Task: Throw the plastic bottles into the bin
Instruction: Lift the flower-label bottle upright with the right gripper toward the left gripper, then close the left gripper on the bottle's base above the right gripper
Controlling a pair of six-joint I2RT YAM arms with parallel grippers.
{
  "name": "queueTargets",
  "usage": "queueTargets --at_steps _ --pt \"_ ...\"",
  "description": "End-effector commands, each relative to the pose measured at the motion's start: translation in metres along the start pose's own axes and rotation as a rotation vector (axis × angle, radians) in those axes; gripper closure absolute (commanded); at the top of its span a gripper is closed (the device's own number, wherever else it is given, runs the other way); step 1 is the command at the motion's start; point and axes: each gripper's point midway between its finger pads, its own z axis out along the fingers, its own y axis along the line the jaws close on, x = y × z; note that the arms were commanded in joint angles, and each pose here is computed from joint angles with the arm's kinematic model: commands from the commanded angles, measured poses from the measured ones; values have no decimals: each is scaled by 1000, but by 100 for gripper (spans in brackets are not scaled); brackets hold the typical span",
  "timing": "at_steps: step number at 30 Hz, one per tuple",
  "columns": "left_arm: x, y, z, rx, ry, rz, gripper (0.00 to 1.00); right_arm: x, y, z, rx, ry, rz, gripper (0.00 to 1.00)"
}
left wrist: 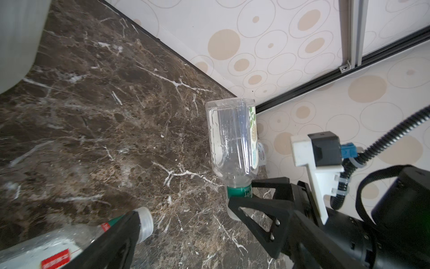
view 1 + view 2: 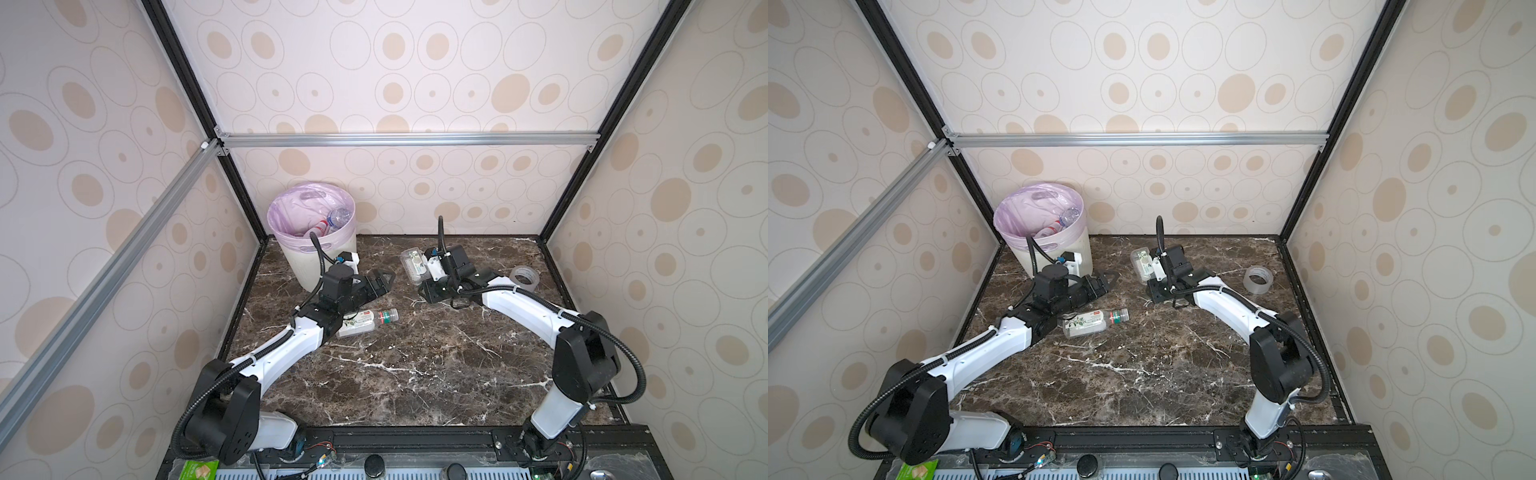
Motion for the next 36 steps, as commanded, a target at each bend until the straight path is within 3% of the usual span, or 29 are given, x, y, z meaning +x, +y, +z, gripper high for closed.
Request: queueTargets --at_steps 1,7,17,27,34,36 --pt "-20 -33 6 84 -43 -12 1 -2 9 -17 -38 -29 9 68" --pt "-34 -54 23 141 -67 -2 1 2 24 -32 -113 -49 25 68" --pt "-24 -60 46 158 -33 4 1 2 49 -34 -201 -66 14 68" --pt "-24 -58 51 159 -40 6 23 -5 64 -39 -251 -84 -3 68" --pt "-22 -56 56 154 -31 7 28 -10 72 -40 -287 -85 -16 68" --pt "-22 -57 56 156 -31 10 34 -11 73 -39 -291 -85 -18 67"
